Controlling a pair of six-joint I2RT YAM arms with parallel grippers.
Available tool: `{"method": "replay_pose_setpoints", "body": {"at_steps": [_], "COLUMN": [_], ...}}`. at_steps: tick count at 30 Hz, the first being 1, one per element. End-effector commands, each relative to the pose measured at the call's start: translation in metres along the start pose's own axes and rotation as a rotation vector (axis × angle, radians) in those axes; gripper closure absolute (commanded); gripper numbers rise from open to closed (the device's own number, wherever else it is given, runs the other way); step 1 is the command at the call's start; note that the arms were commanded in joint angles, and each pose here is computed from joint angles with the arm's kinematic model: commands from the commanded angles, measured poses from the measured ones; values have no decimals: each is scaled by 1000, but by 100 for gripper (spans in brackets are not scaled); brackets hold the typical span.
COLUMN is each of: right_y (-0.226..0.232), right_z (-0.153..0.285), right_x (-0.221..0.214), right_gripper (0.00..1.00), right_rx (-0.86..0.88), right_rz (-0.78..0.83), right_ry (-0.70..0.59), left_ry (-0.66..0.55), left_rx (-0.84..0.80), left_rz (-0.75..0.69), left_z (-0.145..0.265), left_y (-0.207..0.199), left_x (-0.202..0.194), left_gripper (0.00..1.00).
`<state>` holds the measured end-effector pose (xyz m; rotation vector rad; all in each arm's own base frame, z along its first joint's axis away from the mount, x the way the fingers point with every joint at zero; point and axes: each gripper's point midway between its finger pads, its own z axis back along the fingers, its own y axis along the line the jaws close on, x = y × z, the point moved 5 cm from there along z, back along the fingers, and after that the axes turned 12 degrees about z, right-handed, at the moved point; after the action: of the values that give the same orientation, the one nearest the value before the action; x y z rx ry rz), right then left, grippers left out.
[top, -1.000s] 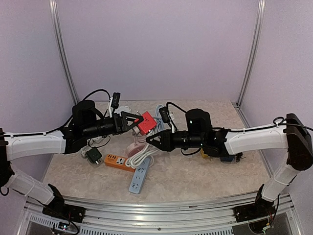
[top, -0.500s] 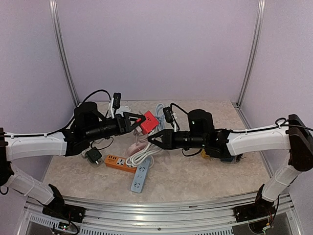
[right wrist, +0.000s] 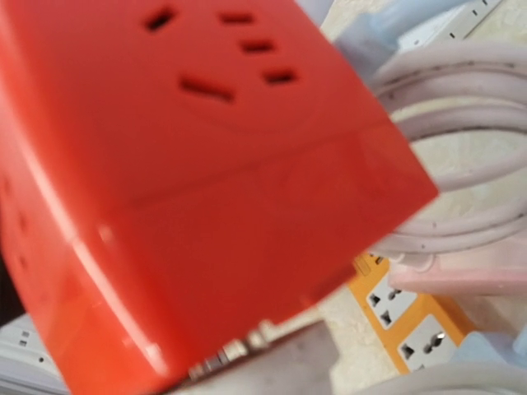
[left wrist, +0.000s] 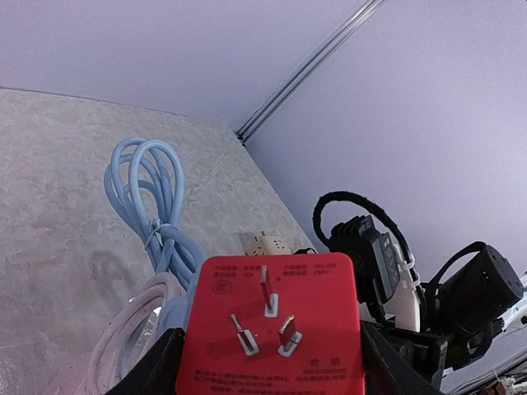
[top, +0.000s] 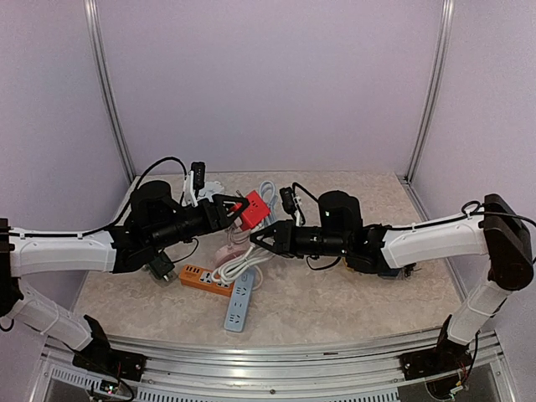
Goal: Pull the plug off the socket
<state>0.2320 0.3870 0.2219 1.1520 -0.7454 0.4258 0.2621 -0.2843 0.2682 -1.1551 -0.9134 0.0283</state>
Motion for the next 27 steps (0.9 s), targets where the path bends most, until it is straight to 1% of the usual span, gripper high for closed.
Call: {"method": "replay_pose_setpoints", "body": {"at_steps": [1, 4, 10, 17, 22, 27], "right_y": [-22, -23, -21, -25, -23, -19], "right_z": [2, 6, 12, 27, 33, 32], "right_x": [21, 18, 12, 13, 15, 18], "right_gripper": [100, 100, 100, 100, 100, 100], "right_rx": [-152, -175, -250, -357, -375, -348], "right_rz": [-13, 55, 242, 413, 451, 409], "right_ry": [-120, -117, -57, -3, -2, -29], "left_ry": [-122, -108, -59, -29, -31, -33], "left_rx": [-96, -118, -166, -169, -170, -173], "left_rz": [-37, -9, 40, 50, 54, 55], "left_z": [12, 15, 18, 20, 19, 18], "left_y": [-32, -31, -31, -30, -29, -28], "left_x": [34, 40, 55, 66, 66, 65], "left_gripper": [78, 78, 78, 78, 78, 78]}}
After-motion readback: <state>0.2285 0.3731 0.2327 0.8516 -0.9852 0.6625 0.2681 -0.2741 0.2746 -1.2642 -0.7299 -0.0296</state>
